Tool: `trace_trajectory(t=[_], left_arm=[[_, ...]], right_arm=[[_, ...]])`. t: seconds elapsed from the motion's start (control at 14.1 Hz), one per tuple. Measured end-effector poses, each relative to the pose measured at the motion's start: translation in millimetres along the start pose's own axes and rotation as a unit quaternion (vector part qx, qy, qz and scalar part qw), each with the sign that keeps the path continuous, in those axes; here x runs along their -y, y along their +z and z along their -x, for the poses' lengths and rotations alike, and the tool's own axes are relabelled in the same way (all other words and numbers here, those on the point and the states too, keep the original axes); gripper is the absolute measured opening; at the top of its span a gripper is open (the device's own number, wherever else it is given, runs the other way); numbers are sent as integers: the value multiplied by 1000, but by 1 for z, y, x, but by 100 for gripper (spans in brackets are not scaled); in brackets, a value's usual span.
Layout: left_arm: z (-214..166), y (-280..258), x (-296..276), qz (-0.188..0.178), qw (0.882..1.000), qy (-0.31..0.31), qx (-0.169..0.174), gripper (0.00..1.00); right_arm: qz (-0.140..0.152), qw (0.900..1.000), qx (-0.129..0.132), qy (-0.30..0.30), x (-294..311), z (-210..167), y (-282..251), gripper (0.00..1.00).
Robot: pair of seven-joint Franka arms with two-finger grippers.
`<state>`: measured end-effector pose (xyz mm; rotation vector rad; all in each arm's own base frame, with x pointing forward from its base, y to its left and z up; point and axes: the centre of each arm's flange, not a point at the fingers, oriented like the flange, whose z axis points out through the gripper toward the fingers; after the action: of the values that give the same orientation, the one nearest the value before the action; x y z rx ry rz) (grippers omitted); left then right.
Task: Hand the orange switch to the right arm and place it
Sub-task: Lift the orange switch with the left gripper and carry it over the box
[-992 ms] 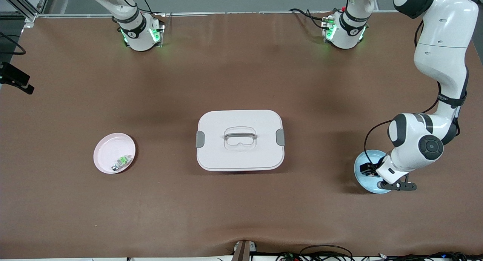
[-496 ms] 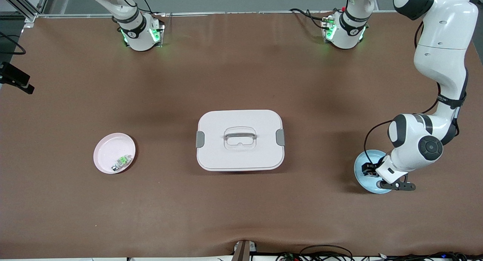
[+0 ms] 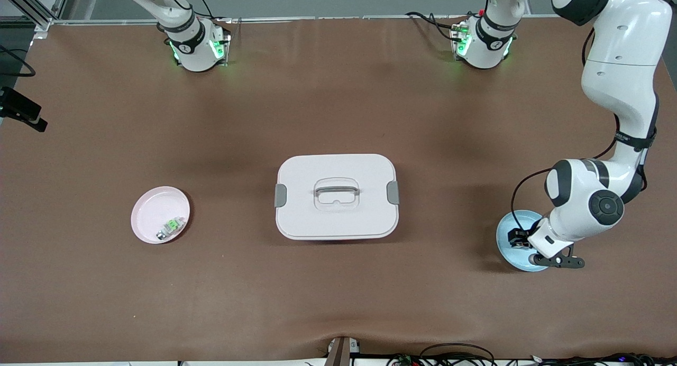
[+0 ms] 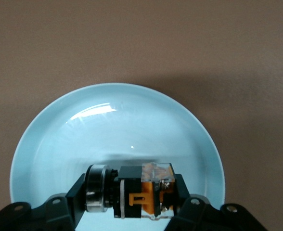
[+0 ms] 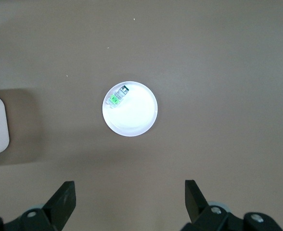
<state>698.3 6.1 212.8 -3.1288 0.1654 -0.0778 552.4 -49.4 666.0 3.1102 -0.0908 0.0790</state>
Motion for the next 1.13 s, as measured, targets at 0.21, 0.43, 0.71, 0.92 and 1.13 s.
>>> trace_trajectory(t=[0.21, 0.43, 0.71, 0.92, 1.13], left_arm=[[-5, -56, -21, 2, 1000, 13, 9, 72], [0, -109, -36, -3, 1000, 17, 19, 72], [13, -159, -63, 4, 999, 4, 46, 72], [29, -199, -77, 39, 996, -16, 76, 72], [46, -241, -87, 79, 991, -46, 95, 72]], right_arm=[[0, 1000, 0, -2, 2, 0, 0, 100], [0, 1000, 0, -2, 2, 0, 0, 100], [0, 1000, 0, -2, 3, 0, 0, 100], [-1, 1000, 0, -2, 2, 0, 0, 100], [-13, 1000, 0, 4, -2, 0, 1, 100]])
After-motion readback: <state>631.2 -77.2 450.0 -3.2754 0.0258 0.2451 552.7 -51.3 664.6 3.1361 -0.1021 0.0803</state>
